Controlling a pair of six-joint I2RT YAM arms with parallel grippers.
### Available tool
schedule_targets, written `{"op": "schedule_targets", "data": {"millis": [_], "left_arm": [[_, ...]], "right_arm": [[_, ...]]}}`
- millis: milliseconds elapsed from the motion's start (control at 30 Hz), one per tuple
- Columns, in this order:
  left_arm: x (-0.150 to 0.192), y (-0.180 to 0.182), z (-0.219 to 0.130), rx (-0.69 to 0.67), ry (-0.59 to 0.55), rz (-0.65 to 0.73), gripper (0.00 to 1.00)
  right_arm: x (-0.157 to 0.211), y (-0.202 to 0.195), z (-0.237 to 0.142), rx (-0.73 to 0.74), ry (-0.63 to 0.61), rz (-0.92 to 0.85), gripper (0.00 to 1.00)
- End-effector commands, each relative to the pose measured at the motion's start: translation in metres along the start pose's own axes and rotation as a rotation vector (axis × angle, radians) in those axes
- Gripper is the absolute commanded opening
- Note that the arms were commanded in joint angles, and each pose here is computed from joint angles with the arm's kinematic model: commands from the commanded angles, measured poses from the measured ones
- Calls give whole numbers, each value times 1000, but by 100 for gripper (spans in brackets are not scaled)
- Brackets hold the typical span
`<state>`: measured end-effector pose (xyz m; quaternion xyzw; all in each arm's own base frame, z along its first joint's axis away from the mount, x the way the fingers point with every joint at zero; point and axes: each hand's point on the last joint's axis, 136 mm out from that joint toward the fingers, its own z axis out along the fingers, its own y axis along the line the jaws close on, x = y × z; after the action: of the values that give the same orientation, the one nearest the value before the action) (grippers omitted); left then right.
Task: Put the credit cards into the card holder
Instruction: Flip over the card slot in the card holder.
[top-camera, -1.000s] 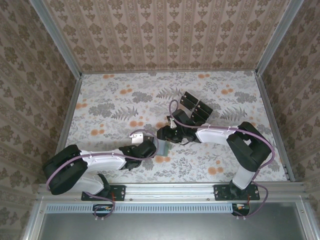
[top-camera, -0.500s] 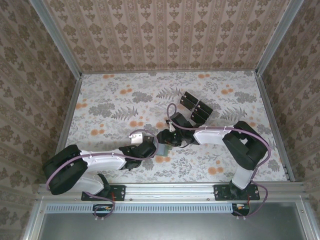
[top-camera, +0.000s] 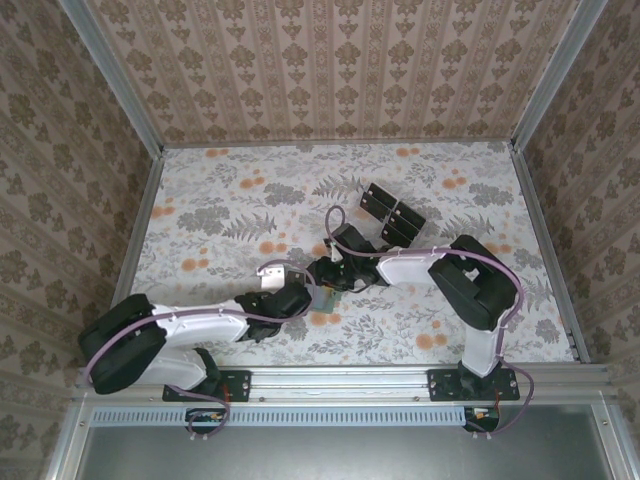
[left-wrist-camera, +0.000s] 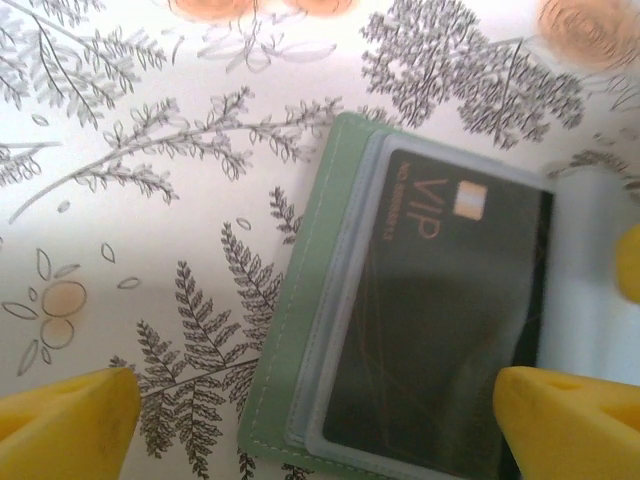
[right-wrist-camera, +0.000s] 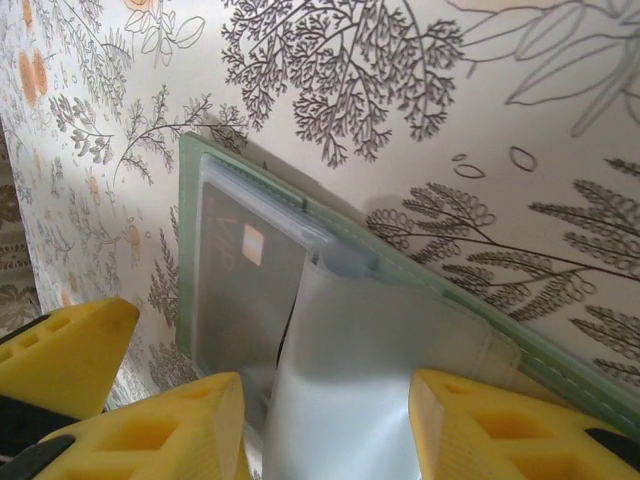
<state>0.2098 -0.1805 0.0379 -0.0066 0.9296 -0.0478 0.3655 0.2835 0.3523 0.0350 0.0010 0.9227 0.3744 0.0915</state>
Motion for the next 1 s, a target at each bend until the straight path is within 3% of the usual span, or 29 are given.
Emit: {"op": "schedule_targets", "data": {"millis": [0, 400, 967], "left_arm": [[-4, 13, -6, -38, -32, 56, 100], [-9, 15, -8, -41, -58, 115, 100], [10, 33, 9, -153, -5, 110, 100]], "right_arm": [[4, 4, 9, -5, 31, 12, 48], [-2, 17, 16, -30, 35, 8, 48], [-3, 25, 6, -40, 28, -11, 48]]}}
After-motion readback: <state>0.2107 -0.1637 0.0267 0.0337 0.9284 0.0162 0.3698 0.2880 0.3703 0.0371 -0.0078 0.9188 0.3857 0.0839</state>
